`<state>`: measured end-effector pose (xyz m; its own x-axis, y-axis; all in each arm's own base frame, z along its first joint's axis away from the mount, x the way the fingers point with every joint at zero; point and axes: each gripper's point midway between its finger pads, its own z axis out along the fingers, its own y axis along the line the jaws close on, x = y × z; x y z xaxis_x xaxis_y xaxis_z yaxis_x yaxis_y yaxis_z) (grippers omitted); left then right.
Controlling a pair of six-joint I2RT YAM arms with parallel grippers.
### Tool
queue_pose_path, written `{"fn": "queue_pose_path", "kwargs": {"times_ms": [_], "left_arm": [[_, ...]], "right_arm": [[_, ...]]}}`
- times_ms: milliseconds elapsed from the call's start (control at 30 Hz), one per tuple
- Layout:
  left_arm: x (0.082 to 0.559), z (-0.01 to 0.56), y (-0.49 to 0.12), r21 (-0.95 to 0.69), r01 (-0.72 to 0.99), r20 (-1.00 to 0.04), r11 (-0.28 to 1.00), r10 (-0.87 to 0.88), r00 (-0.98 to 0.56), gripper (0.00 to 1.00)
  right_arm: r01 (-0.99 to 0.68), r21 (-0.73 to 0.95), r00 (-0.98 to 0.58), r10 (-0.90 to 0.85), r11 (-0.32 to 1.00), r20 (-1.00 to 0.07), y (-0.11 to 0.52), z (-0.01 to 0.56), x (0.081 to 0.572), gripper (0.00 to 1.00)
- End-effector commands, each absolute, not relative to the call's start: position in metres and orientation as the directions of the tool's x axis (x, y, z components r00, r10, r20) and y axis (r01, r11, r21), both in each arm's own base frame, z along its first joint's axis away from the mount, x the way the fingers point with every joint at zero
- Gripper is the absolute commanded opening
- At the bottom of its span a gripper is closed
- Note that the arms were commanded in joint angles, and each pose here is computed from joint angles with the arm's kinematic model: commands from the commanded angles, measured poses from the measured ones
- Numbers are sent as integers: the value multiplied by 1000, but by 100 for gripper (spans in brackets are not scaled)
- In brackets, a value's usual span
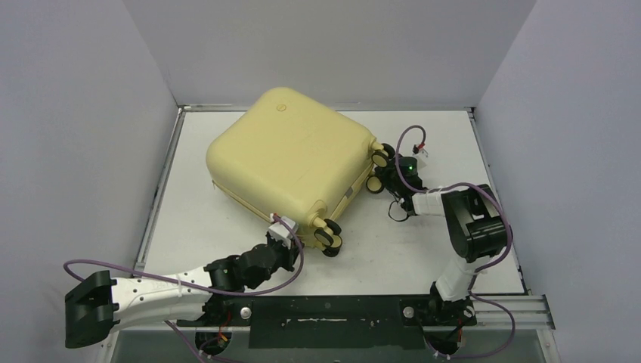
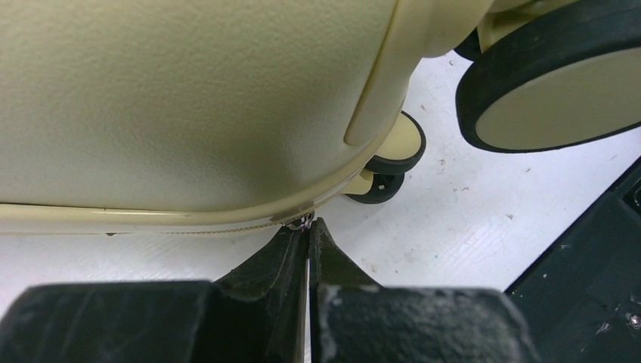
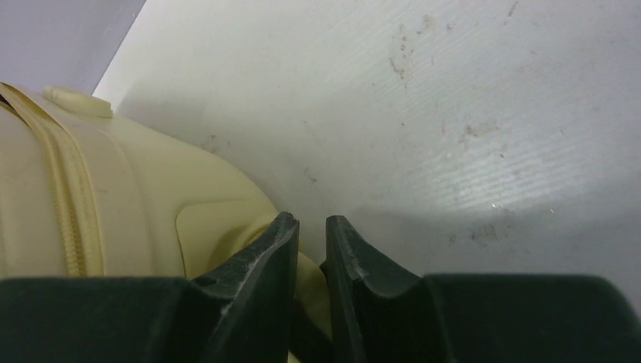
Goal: Pack the luggage
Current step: Zip the luggage at the center of the board.
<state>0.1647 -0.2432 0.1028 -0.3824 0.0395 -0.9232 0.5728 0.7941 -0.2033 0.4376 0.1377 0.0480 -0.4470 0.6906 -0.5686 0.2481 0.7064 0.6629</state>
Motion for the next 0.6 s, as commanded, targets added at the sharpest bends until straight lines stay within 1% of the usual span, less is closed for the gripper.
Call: {"fn": "queue_pose_path", "kwargs": {"times_ms": [0,67,133,200,233,300,400,467,567], "left_arm": [[174,137,-250,-282,544,-935,791,-100,-341,0],[179,138,-243,-275,516,-937,812,-105,-334,0],[184,139,-237,-271,490,-937,829,-112,-331,0],[189,138,-231,-273,466,-936,842,-121,-331,0],[192,139,-228,-275,456,-935,846,-127,-330,0],[197,140,-225,-285,441,-934,851,-143,-328,0],[206,143,-222,-300,426,-930,854,-163,-328,0],[210,144,-222,-307,423,-928,852,-170,-331,0],[212,145,-225,-308,430,-927,849,-167,-335,0]], "right_arm": [[171,608,-678,541,775,-498,181,32,362,24],[180,557,-659,520,811,-544,161,41,358,37],[187,517,-634,505,835,-586,141,58,353,53],[186,484,-608,487,855,-627,124,75,350,63],[186,464,-597,475,866,-647,115,83,349,67],[175,424,-584,440,889,-682,101,98,344,72],[84,363,-570,344,928,-746,99,121,340,79],[-2,311,-571,254,950,-781,109,127,338,80],[-131,204,-585,90,970,-806,131,118,337,80]]}}
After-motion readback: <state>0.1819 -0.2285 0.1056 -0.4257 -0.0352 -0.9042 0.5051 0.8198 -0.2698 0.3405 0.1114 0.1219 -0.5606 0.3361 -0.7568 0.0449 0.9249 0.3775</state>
